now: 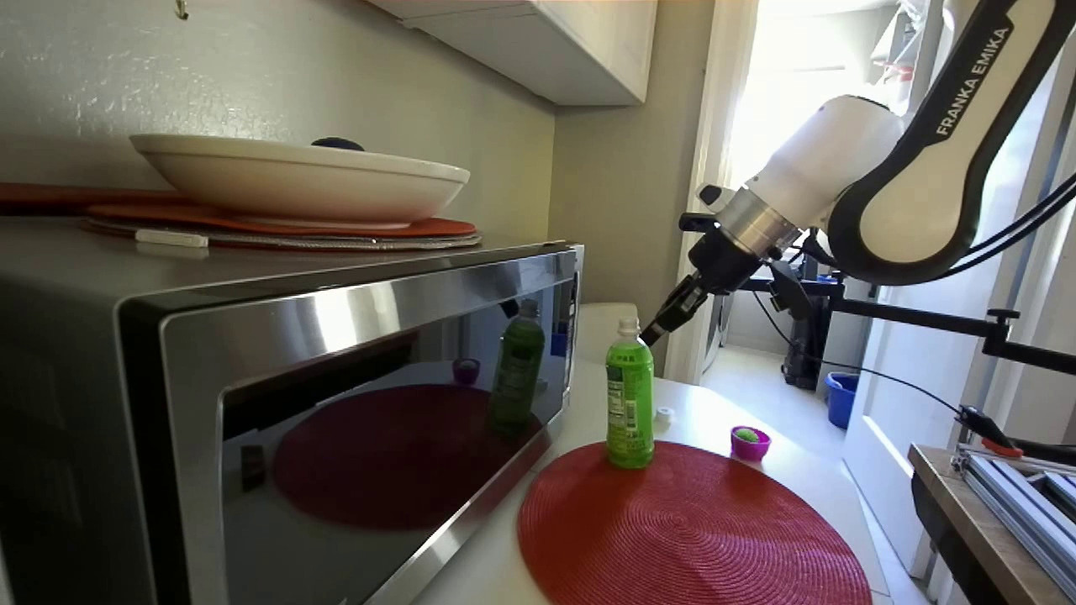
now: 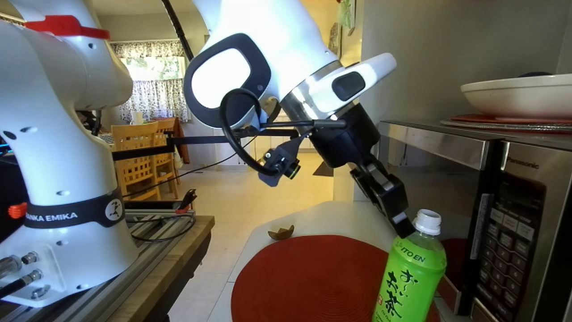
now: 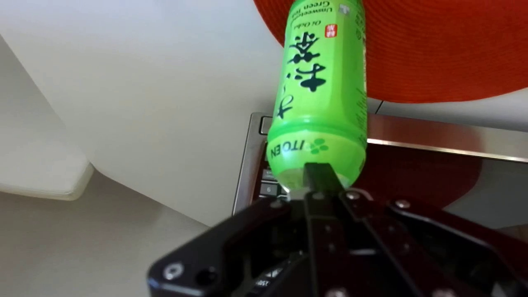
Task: Place the green bottle on the microwave
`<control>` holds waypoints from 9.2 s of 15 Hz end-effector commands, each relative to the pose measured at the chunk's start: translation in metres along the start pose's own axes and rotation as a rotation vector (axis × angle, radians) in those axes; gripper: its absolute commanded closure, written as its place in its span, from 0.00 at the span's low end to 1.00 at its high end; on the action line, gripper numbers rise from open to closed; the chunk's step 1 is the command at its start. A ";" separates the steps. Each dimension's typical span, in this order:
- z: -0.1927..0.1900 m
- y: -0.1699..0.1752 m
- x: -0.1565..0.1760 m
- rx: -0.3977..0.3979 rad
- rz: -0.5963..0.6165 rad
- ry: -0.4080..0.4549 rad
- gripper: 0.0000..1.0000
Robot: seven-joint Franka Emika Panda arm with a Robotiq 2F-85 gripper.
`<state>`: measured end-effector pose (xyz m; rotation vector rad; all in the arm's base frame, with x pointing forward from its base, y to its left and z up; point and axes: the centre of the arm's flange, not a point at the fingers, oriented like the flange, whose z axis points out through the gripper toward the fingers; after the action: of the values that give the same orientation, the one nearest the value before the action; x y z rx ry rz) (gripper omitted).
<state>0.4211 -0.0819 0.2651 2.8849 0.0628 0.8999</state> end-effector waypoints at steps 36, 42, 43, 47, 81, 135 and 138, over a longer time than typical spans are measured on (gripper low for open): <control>-0.003 0.006 0.012 0.027 -0.026 -0.055 0.00; 0.001 0.013 0.012 0.014 -0.012 -0.037 0.00; 0.002 0.014 0.012 0.011 -0.010 -0.034 0.00; 0.005 0.016 0.013 0.011 -0.007 -0.026 0.00; -0.109 0.011 0.129 0.008 -0.064 -0.022 0.88; -0.164 0.031 0.306 -0.092 0.003 0.110 0.00; -0.197 0.024 0.293 -0.108 -0.015 0.068 0.00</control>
<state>0.5805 -0.0762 0.5828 2.7507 0.0495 1.0248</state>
